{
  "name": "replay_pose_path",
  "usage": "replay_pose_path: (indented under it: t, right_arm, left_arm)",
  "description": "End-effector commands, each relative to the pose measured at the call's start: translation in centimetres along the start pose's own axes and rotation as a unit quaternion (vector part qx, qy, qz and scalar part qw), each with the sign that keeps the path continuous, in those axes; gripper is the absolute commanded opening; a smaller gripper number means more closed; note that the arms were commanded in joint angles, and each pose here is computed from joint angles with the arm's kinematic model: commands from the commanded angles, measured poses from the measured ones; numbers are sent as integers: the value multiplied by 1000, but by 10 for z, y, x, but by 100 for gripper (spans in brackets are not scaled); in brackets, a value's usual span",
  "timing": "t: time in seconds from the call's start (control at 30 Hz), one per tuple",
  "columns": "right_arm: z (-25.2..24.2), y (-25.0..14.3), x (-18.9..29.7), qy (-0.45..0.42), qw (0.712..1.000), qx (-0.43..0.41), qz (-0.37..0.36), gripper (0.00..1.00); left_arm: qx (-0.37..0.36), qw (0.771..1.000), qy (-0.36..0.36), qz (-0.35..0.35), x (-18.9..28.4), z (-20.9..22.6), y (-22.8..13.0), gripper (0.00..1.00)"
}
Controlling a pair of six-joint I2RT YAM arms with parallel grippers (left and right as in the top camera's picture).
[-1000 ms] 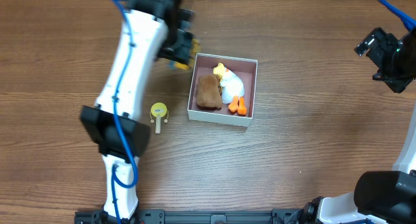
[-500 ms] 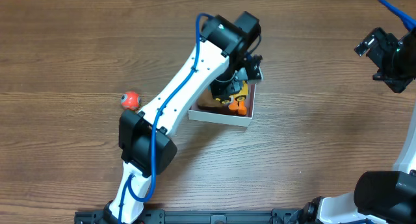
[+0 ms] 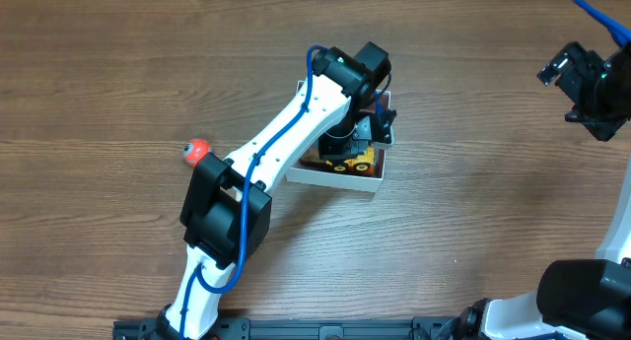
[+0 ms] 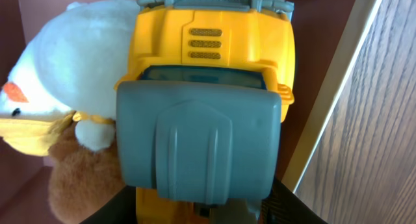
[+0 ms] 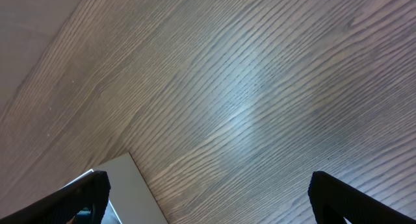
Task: Pack container
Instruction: 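Carry the truck with the left gripper into the box and release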
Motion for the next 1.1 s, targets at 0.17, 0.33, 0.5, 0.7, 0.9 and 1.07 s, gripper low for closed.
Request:
replay_pose_path:
  t: [0.17, 0.33, 0.5, 0.7, 0.9, 1.07]
  right_arm:
    - [1, 0, -2, 4, 1000, -2, 1, 100]
    - [1, 0, -2, 4, 1000, -2, 1, 100]
    - [1, 0, -2, 4, 1000, -2, 1, 100]
    - [1, 0, -2, 4, 1000, -2, 1, 100]
    - [1, 0, -2, 4, 1000, -2, 1, 100]
    - [1, 0, -2, 4, 1000, -2, 1, 100]
  left_arm:
    - [-1, 1000, -21, -3, -9, -8, -3, 33]
    - [63, 998, 20, -5, 16, 3, -1, 100]
    - [103, 993, 39, -37, 52, 8, 6, 100]
    - [154, 986, 53, -35, 101, 3, -10, 100]
    - [337, 932, 102, -80, 147, 27, -47, 100]
    - [468, 859, 156, -139, 212, 31, -129, 100]
Point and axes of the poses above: each gripper's point midway between its finger pads, its own x axis back along the fingers, its own z axis along the line the jaws close on, y = z × x, the point moved 5 cm from there along x, back along the fingers, and after that the axes turned 11 degrees about x, right-handed, at the moved point
